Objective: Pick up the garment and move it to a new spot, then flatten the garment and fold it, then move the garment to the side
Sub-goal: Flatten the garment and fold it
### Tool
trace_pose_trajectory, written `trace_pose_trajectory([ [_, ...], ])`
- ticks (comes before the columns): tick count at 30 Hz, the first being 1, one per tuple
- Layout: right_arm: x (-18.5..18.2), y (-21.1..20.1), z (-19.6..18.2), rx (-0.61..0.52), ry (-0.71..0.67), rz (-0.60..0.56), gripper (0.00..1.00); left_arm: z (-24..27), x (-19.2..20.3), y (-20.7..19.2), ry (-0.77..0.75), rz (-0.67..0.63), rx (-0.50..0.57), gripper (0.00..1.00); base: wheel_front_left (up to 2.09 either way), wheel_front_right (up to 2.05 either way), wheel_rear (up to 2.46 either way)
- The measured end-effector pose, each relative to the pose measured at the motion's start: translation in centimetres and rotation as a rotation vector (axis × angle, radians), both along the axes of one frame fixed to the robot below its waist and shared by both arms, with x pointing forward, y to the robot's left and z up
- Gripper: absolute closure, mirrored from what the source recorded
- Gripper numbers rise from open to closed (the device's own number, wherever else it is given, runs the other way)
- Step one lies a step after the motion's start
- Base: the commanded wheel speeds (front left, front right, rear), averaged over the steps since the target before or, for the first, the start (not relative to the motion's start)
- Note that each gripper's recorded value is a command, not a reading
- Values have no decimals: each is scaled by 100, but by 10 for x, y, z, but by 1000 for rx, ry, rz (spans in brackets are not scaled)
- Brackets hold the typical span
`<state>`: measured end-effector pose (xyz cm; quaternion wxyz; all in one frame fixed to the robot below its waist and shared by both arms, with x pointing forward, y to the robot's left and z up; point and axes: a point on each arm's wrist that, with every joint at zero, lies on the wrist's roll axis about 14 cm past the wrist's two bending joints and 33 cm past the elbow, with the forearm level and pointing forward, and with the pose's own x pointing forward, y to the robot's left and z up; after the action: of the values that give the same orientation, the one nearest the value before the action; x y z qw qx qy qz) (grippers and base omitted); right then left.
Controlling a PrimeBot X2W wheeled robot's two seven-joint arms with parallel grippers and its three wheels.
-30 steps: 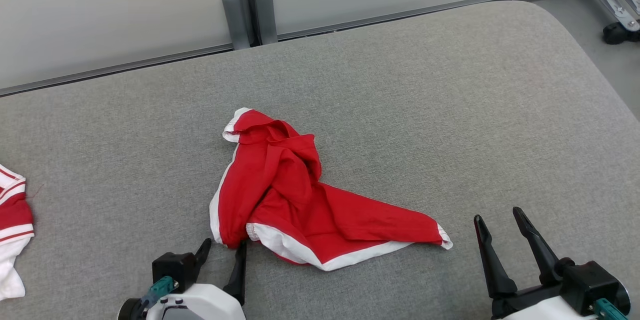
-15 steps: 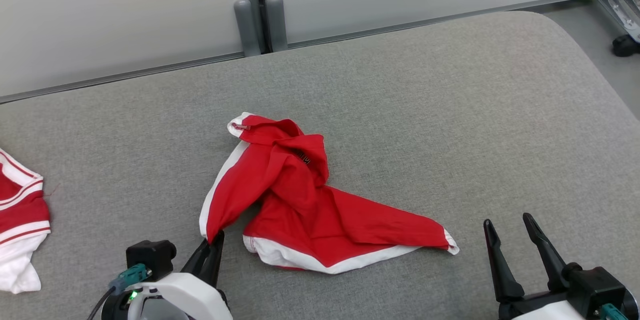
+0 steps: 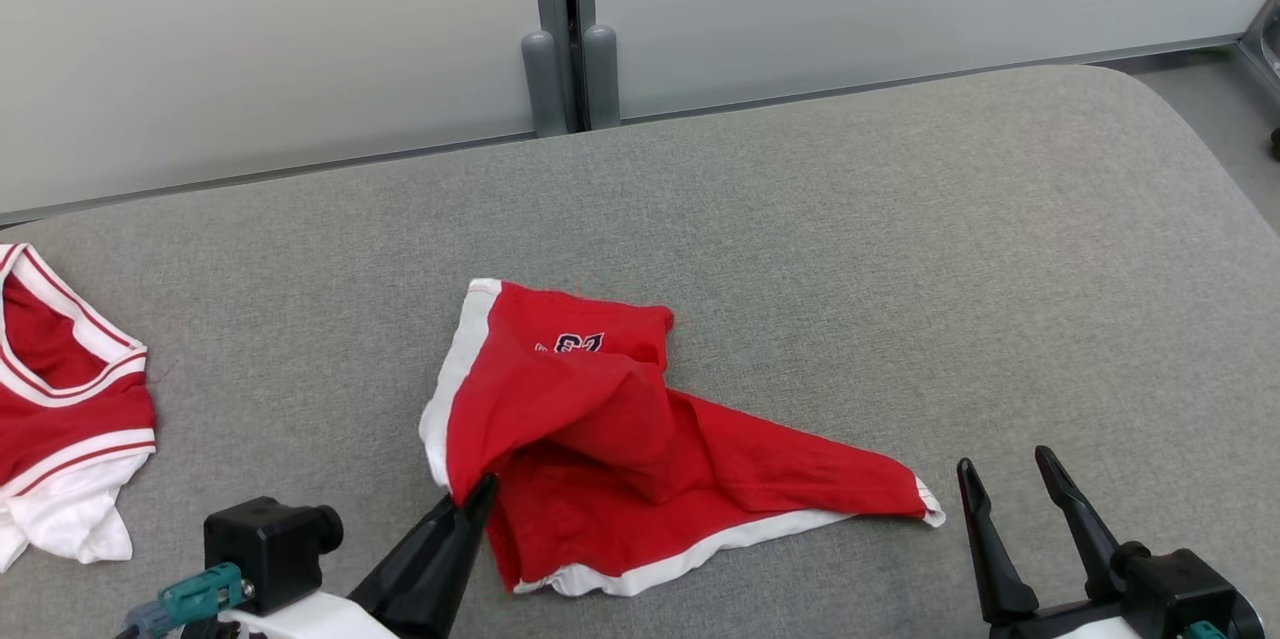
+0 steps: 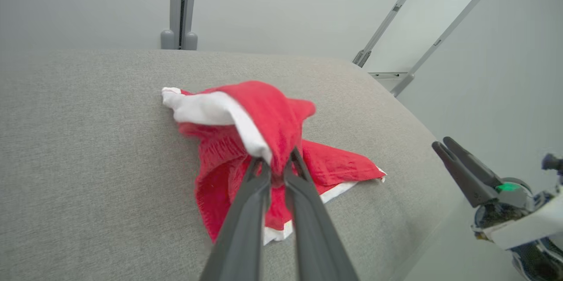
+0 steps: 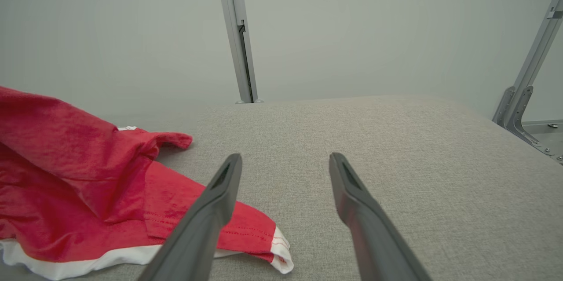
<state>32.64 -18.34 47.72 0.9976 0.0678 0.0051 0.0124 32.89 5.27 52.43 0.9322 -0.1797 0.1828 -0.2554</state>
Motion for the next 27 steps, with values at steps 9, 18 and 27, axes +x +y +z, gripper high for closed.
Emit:
trace_pose_trajectory([
  [9,9,2,0,-1,3,9,0,-11,40,-3,69,-20,15,100,0,0,0],
  [18,11,-20,-14,-9,53,-62,0,-87,130,5,175,75,141,0,0,0,0],
  [27,-6,-40,-13,-13,57,-137,0,-114,122,19,172,162,158,0,0,0,0],
])
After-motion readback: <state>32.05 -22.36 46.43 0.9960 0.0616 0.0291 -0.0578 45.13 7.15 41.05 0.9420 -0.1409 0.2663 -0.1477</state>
